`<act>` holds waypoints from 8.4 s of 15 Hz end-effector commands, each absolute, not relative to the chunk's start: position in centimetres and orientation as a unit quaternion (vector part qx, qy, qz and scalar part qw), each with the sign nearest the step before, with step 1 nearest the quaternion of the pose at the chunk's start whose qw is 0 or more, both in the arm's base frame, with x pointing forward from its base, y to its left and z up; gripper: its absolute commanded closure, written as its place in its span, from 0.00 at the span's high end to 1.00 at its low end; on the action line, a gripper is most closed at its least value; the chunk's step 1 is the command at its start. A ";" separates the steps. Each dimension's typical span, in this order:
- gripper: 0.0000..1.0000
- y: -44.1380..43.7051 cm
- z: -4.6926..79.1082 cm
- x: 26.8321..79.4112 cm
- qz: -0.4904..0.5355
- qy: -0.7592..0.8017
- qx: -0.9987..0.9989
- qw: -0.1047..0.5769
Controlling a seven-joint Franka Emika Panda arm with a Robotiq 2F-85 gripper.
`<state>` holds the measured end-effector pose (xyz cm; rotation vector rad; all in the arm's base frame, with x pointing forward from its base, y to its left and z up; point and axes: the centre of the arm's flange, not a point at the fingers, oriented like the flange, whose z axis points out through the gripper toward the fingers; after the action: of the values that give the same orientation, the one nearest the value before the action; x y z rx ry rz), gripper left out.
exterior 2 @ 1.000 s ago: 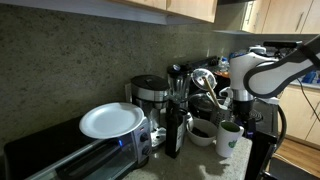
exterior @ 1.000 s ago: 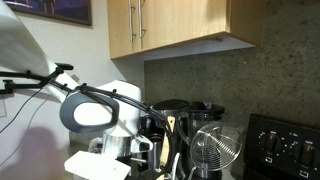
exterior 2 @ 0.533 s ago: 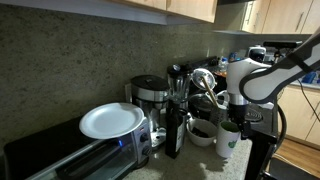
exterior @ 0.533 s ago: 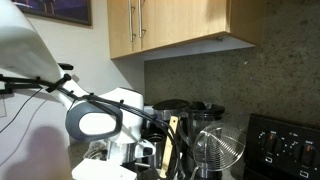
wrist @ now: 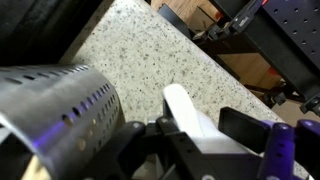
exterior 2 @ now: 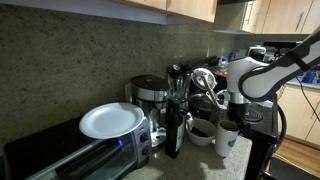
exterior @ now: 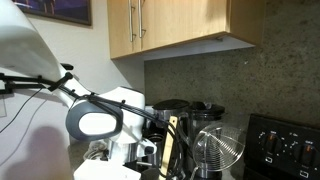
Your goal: Move the mug to the left side of the counter
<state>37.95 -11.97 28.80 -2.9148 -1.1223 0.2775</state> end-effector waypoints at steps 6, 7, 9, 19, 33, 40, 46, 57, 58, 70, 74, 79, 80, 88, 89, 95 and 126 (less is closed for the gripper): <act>0.01 -12.7 29.2 37.9 0.075 -0.362 -0.929 0.004; 0.04 -12.6 29.2 38.0 0.075 -0.362 -0.929 0.004; 0.05 -12.4 29.3 38.0 0.073 -0.360 -0.930 0.004; 0.05 -10.1 33.0 39.4 0.062 -0.317 -0.946 0.028; 0.04 -4.5 36.0 39.4 0.074 -0.311 -0.946 0.050; 0.04 1.5 41.2 39.1 0.056 -0.358 -0.930 0.063; 0.04 10.1 43.4 38.6 0.021 -0.402 -0.911 0.092; 0.04 23.2 44.8 38.5 -0.073 -0.420 -0.892 0.148; 0.04 23.7 44.4 38.7 -0.080 -0.416 -0.893 0.154; 0.04 30.5 38.9 39.1 -0.167 -0.348 -0.896 0.218; 0.04 32.3 38.6 38.2 -0.196 -0.328 -0.895 0.230; 0.03 34.7 37.7 37.3 -0.231 -0.312 -0.893 0.226; 0.03 35.1 37.2 37.2 -0.242 -0.308 -0.893 0.222; 0.02 37.7 32.1 37.3 -0.295 -0.272 -0.894 0.201; 0.02 37.8 31.8 37.7 -0.297 -0.268 -0.894 0.199; 0.02 37.8 32.8 39.6 -0.325 -0.249 -0.891 0.196; 0.02 26.1 32.8 37.4 -0.340 -0.204 -0.901 0.177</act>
<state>41.17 30.00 31.68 -2.5862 -0.5826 -0.8933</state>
